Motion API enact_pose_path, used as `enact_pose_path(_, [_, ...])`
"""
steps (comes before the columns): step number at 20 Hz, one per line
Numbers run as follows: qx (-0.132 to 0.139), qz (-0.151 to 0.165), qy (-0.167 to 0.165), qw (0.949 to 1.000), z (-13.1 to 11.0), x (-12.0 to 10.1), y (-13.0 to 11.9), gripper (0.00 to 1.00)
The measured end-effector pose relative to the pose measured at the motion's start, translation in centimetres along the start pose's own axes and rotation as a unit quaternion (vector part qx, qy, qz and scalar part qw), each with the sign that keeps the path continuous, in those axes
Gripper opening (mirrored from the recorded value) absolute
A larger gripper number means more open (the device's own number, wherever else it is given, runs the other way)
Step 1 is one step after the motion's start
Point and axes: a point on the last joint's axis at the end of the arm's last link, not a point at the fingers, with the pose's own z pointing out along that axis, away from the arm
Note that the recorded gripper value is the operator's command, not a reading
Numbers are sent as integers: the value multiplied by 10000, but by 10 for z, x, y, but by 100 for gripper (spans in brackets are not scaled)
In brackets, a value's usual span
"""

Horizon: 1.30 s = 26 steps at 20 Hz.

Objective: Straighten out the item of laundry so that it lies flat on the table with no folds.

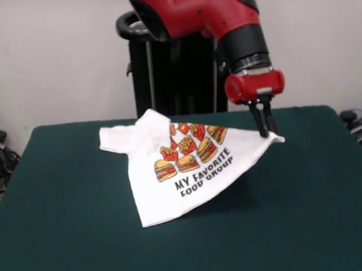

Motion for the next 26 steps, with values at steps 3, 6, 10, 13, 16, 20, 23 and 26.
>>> enact_pose_path(3, [53,-5,-66,10000,2,-5,2,0])
enact_pose_path(6, [72,-19,-107,9999,3,-10,6,0])
enact_pose_path(10, [72,-33,-120,9999,4,-13,11,0])
enact_pose_path(13, [57,-48,-122,9999,4,-13,13,0])
enact_pose_path(16, [52,-53,-123,9999,5,-13,13,0])
enact_pose_path(20, [50,-55,-124,9999,5,-13,13,0])
enact_pose_path(23, [51,-56,-125,9999,5,-13,13,0])
enact_pose_path(26, [50,-55,-124,9999,5,-13,13,0])
